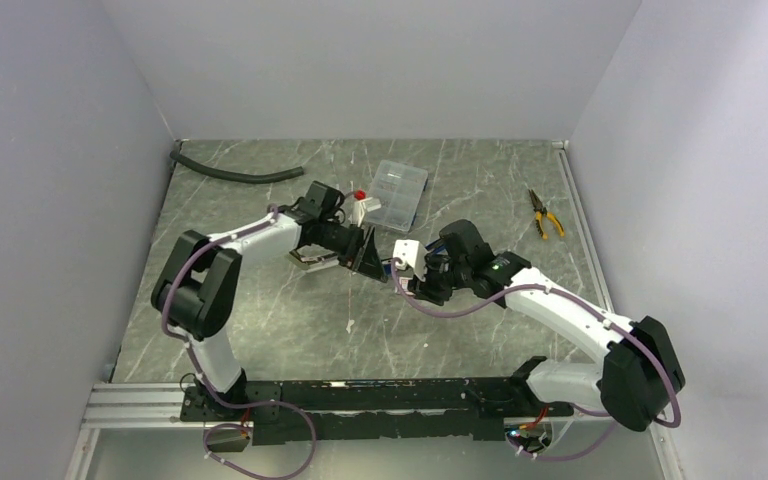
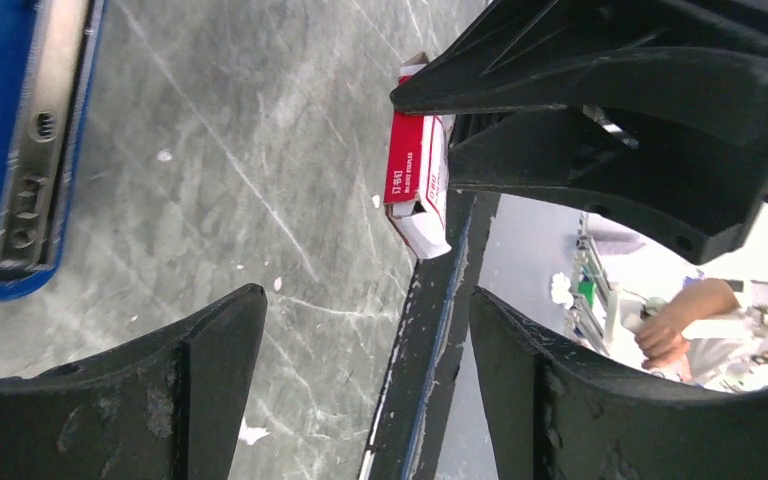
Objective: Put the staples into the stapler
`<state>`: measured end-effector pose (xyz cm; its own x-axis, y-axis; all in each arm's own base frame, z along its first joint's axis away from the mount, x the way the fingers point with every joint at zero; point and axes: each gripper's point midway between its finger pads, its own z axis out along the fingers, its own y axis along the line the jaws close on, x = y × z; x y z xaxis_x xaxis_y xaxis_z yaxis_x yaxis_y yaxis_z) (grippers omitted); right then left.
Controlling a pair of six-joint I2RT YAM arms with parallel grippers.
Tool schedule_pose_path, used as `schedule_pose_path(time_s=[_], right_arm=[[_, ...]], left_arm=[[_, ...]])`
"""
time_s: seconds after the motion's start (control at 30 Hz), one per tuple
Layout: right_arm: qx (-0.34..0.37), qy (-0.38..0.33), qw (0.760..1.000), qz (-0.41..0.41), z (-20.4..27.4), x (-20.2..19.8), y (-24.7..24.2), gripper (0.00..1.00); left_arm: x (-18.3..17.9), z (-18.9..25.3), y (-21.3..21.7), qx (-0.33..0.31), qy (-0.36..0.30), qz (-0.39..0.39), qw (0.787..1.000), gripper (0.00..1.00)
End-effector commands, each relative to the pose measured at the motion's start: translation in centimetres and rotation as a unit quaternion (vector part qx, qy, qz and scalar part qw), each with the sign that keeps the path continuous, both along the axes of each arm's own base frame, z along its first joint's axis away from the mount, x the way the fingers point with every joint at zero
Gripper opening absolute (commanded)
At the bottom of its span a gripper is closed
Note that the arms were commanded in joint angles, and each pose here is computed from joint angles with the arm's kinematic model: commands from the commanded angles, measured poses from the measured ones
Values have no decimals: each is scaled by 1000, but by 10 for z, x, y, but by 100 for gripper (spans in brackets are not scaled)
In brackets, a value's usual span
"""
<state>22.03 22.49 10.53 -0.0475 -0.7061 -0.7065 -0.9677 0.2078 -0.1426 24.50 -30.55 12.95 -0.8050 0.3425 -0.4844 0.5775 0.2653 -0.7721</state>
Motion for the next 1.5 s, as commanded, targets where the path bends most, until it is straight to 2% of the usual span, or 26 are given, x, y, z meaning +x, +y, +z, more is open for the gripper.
schedule_pose_path(time_s=[0.0,0.3,0.8,1.13,1.33,1.47], right_arm=[[23,-20,999,-9,12,4,1,36],[26,-16,1000,-6,11,2,1,36],[26,-1,1000,4,5,-2,4,35],[23,2,1000,5,3,-2,4,35],[18,7,1000,3,-2,-1,3,35],[16,10,1000,2,-3,-1,3,35]], left_arm=[[-8,18,-25,-37,18,-41,998,78],[-15,8,-41,-41,28,-71,996,72],[-15,2,-47,-50,36,-93,994,50],[-20,1,-48,-58,50,-109,991,32],[-23,1,-47,-58,55,-116,990,19],[-22,0,-47,-57,54,-117,990,5]])
